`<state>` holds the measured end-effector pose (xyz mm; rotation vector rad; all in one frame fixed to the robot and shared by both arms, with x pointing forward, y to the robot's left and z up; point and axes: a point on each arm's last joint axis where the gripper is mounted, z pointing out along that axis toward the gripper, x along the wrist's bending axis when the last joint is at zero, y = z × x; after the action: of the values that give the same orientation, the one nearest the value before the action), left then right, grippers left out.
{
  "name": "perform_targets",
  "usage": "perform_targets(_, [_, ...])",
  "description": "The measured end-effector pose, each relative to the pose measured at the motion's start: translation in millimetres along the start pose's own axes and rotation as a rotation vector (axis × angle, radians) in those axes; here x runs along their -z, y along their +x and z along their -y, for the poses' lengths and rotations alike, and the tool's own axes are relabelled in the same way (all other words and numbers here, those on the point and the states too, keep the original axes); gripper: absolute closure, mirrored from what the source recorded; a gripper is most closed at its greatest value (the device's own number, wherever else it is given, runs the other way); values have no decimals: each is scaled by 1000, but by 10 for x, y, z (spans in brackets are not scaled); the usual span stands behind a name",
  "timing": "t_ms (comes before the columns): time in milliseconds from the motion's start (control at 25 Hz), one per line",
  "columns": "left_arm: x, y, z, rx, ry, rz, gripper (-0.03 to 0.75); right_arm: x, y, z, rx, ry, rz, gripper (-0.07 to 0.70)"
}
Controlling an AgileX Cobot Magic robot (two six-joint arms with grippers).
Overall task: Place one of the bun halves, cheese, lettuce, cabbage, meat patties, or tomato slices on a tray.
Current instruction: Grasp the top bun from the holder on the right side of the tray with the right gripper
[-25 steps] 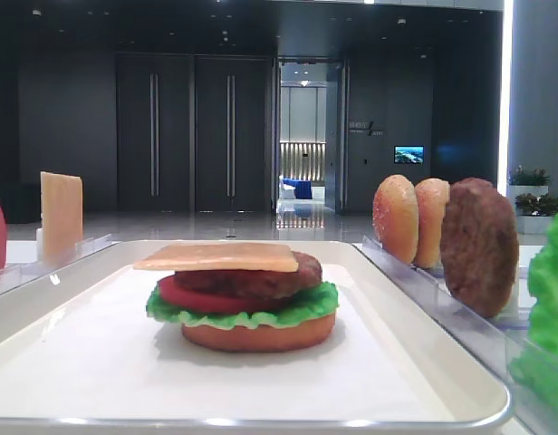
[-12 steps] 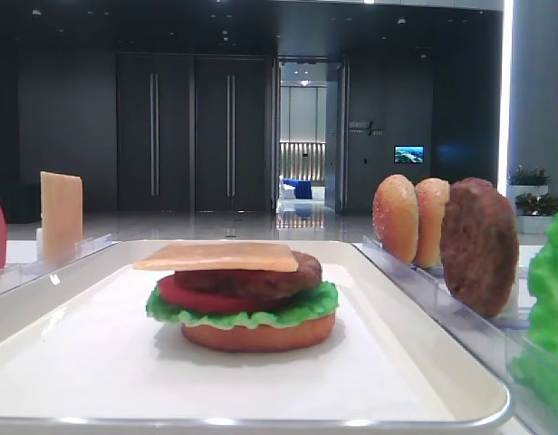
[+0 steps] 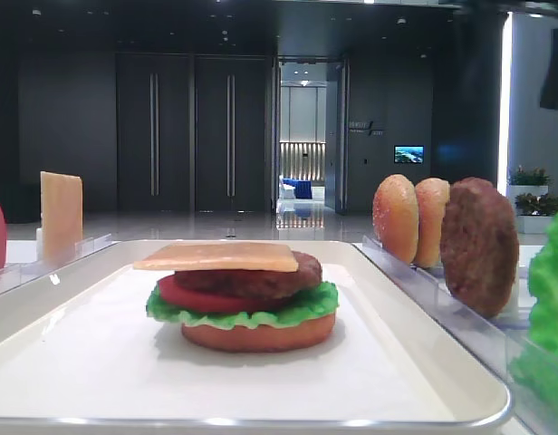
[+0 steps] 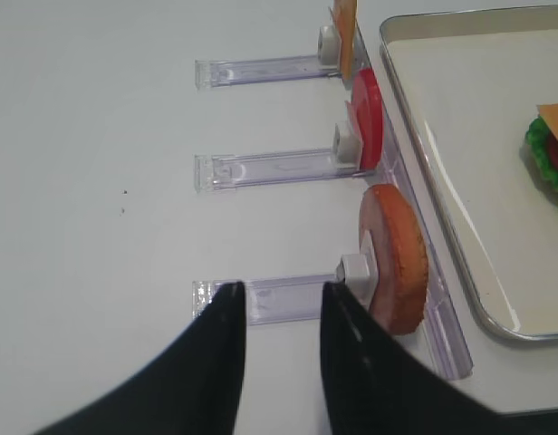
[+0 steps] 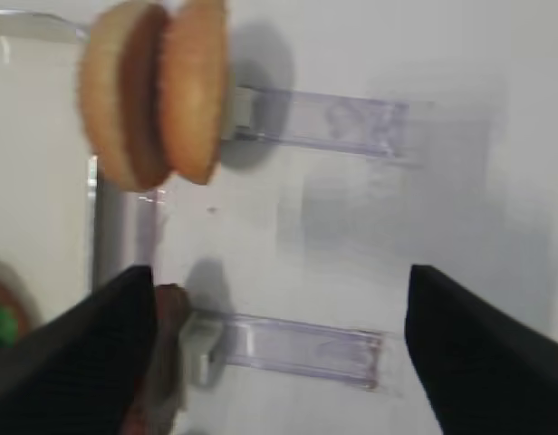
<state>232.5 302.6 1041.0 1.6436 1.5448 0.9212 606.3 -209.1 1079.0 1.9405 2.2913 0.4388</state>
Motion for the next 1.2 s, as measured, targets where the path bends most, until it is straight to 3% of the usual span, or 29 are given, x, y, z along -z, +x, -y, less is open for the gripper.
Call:
perform_targets(200, [0, 0, 0, -3, 0, 0, 503, 7, 615, 18, 61, -30, -22, 93])
perform_targets(320, [0, 0, 0, -6, 0, 0, 503, -53, 766, 23, 46, -35, -26, 93])
perform_targets(600, [0, 0, 0, -7, 0, 0, 503, -313, 797, -44, 25, 6, -21, 93])
perform_targets(960, [0, 0, 0, -8, 0, 0, 503, -359, 841, -226, 34, -103, -44, 94])
perform_targets(1200, [0, 0, 0, -8, 0, 0, 503, -604, 819, -252, 47, -66, -22, 94])
